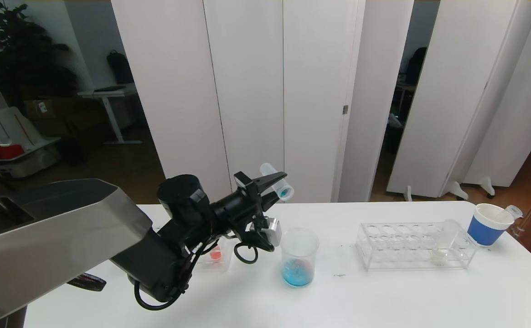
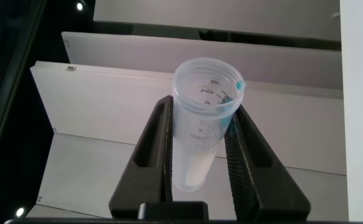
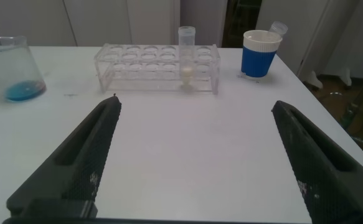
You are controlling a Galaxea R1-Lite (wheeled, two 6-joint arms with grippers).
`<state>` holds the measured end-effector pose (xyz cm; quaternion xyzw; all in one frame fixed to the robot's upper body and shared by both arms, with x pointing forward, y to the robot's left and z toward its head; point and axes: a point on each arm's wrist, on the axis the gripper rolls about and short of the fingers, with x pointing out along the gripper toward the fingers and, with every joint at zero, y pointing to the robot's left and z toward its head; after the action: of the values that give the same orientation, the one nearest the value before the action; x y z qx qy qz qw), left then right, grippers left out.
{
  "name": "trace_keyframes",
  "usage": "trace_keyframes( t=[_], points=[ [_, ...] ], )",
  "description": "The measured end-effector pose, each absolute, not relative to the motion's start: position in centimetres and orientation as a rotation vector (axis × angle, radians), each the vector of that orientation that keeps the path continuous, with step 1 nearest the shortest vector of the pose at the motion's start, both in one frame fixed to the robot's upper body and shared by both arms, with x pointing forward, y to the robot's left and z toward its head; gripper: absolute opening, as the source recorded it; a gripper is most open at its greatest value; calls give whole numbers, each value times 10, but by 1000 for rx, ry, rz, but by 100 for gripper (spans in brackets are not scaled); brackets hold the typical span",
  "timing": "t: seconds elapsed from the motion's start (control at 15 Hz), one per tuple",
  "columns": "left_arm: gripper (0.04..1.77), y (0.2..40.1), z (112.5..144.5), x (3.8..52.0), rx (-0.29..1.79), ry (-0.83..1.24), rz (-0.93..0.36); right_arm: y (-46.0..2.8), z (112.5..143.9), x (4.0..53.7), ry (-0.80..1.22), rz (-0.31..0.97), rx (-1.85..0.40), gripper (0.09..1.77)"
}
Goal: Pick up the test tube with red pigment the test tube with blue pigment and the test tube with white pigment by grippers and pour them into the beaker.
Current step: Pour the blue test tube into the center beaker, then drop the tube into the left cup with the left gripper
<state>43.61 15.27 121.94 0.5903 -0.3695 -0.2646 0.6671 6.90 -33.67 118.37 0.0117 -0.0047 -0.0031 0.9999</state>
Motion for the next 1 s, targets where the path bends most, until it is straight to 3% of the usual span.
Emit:
trace_keyframes(
  t=[0.33, 0.6, 1.0],
  points=[
    [58, 155, 1234, 433, 1295, -760, -490, -337, 1184, 69, -9, -6, 23, 174],
    [58, 152, 1249, 427, 1138, -585, -362, -337, 1184, 69, -9, -6, 23, 174],
    [58, 152, 1275, 414, 858, -346, -413, -337, 1184, 69, -9, -6, 23, 174]
  ],
)
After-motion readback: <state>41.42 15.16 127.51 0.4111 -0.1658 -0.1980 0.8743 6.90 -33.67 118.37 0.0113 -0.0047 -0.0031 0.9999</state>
